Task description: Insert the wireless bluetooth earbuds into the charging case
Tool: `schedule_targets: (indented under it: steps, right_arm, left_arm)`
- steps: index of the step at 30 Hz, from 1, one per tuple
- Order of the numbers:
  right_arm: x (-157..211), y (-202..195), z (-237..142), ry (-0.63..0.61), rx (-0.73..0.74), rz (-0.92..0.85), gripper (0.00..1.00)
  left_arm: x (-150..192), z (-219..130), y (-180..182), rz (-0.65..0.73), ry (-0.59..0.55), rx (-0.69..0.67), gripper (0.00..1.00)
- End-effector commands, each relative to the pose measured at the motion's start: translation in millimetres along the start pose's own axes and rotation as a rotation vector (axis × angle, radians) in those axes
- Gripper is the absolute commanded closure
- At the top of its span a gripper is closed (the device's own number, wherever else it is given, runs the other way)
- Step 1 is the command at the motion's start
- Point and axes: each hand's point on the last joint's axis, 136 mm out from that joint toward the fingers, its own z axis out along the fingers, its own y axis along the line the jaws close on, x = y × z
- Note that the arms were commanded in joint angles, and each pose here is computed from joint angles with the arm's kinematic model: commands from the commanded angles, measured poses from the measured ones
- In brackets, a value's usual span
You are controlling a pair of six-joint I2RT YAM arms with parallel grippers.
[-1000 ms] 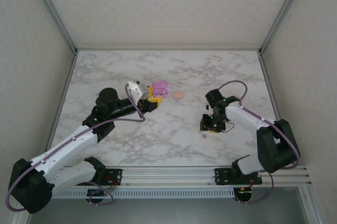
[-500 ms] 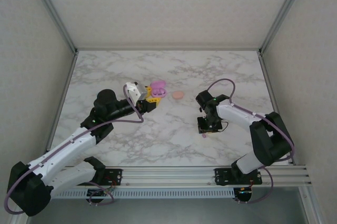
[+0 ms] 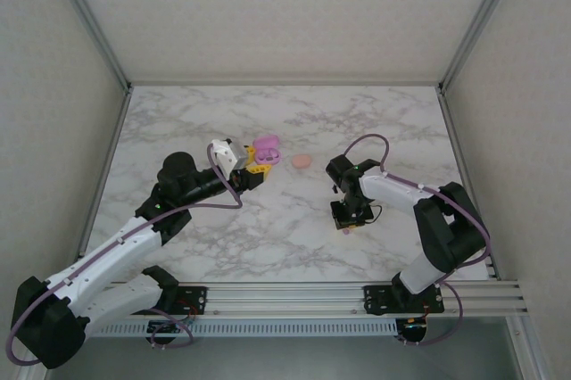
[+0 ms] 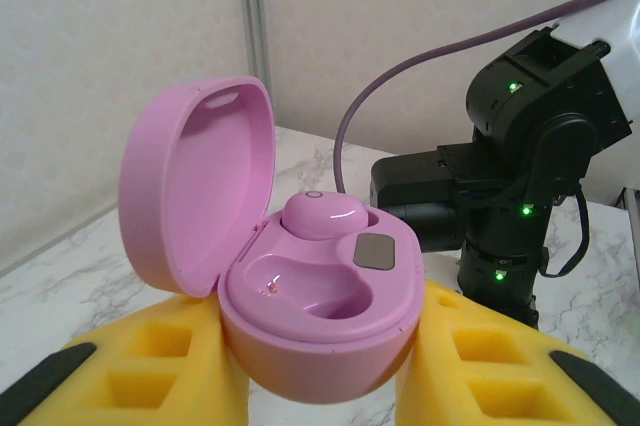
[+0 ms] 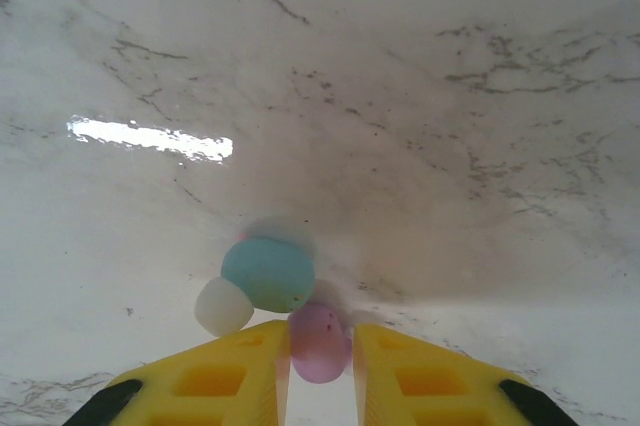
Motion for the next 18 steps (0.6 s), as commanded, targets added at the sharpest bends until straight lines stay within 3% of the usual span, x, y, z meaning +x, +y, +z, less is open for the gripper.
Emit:
schedule_targets:
  steps: [1,18]
  right_arm:
    - [1.4,1.9,0.9,0.02,0.005,-0.019,0.76]
    - [-0.4,1.9,5.2,0.049,0.024,-0.012,0.74]
  left_arm:
    - [3.6,-0.9,-2.8,0.012,0.008,0.001,0.68]
    - [4.4,-1.5,-2.5,0.01,0.01,-0.003,0.69]
